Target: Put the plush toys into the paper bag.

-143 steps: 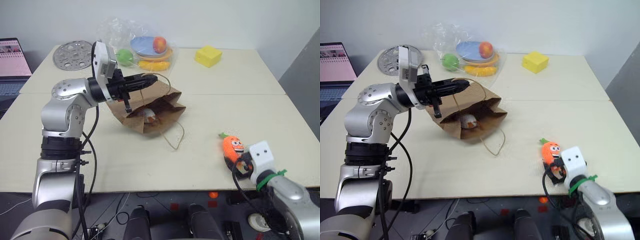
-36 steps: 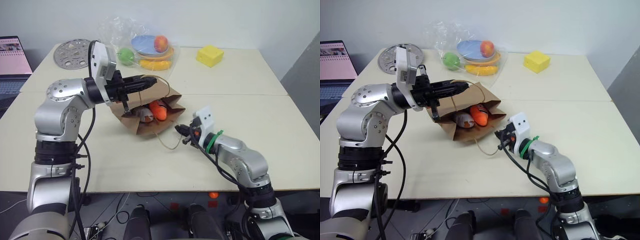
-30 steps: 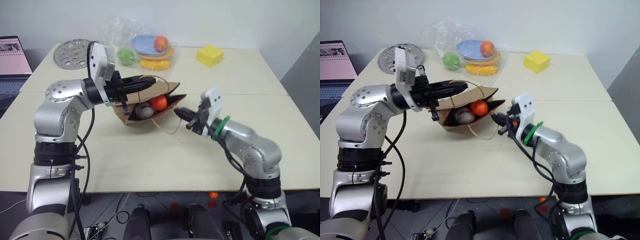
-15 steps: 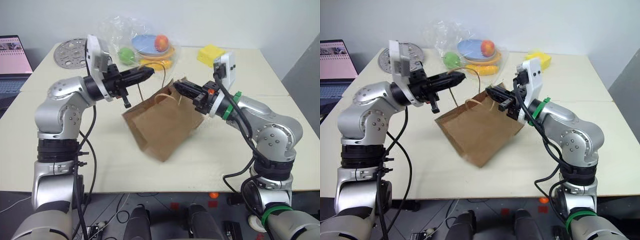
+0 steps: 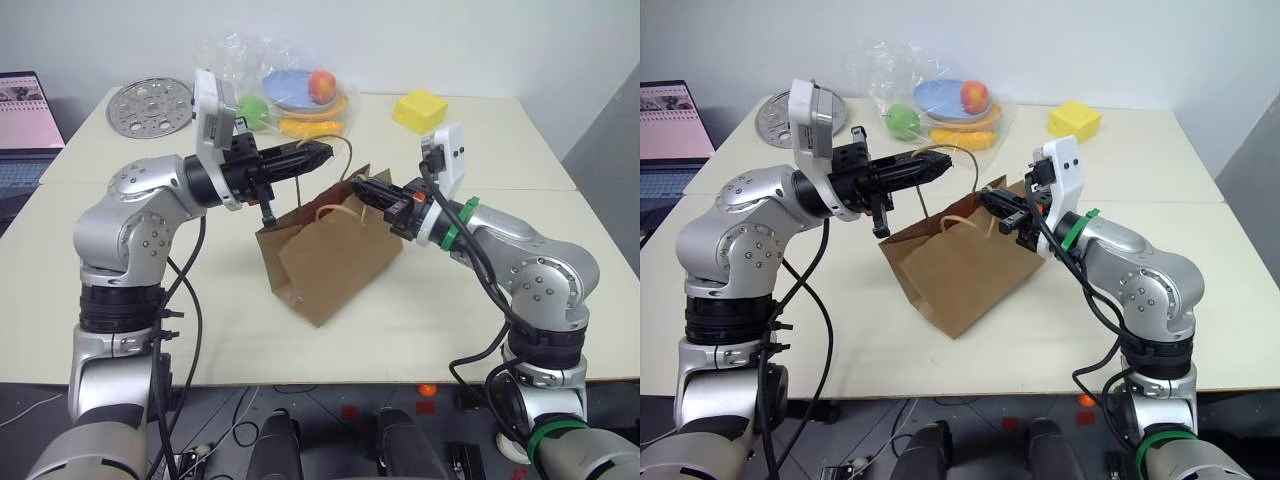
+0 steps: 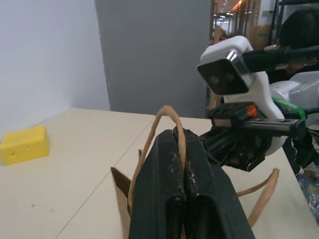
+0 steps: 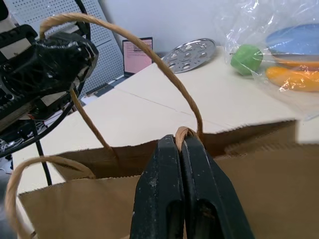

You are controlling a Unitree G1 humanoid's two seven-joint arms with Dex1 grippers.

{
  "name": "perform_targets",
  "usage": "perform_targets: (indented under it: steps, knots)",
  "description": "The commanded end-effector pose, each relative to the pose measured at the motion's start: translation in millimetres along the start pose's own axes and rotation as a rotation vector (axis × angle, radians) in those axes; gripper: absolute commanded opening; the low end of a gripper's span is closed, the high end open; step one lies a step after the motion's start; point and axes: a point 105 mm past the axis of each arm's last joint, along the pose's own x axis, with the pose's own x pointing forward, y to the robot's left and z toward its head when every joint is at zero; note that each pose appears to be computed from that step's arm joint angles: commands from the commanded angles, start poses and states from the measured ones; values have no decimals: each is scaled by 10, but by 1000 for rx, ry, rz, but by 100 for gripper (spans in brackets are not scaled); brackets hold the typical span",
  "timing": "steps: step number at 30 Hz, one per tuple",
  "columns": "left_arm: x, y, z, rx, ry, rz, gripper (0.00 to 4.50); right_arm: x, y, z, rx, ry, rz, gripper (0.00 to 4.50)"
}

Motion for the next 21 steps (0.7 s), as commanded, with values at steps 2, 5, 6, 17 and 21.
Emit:
perform_targets:
  steps: [2,5,6,17,21]
  knots:
    - [-33,-35,69,29,-14,1,0,-31,77,83,-35,-24,9,6]
    - [-41,-56,-10,16,8,-4,0,-21,54,19,-27,-6,-9,6]
    - [-54,-50,-59,6,17,3,0,-12,49,2,-23,-2,-13,6]
    - [-165,45,-196,-7,39,97,41,48,-59,-128,-39,40,-61,43]
    - [-352,-110,-104,-10,49,123,151,-67,-97,-45,-57,37,-55,169]
